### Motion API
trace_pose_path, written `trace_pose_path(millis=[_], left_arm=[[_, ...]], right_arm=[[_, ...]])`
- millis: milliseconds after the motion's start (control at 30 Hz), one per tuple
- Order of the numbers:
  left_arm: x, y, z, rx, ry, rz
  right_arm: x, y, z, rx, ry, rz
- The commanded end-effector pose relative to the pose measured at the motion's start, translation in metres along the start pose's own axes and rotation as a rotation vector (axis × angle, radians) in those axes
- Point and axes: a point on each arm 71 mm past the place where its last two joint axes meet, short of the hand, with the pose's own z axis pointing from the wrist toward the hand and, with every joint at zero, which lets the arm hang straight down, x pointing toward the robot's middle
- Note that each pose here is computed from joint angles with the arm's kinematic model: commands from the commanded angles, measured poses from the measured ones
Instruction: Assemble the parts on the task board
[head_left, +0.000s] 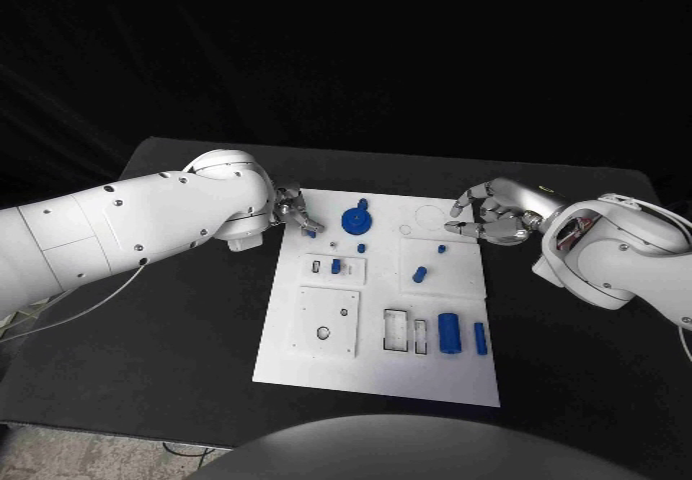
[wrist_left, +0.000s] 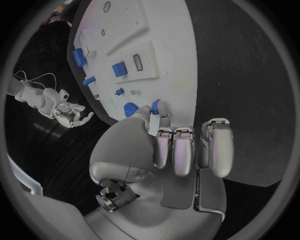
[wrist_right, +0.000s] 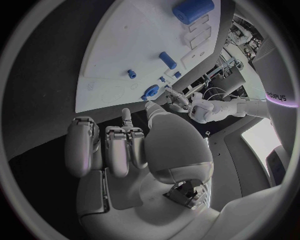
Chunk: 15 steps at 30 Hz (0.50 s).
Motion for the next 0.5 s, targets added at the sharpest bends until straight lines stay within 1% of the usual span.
trace_pose_path(millis=[33,300,500], left_arm=[[0.0017,-0.0026,-0.0003,0.023,0.012,-0.013],[0.0027,0.0000,-0.0021,0.025,0.017,-0.036],[0.0049,0.0023,-0.0079,0.032,0.015,-0.049]], right_arm=[[0.0010,-0.0005,0.0000,0.002,0.012,0.000],[0.0008,-0.0012,-0.0004,0.003,0.013,0.002],[0.0004,-0.0021,-0.0016,0.006,0.012,0.002]])
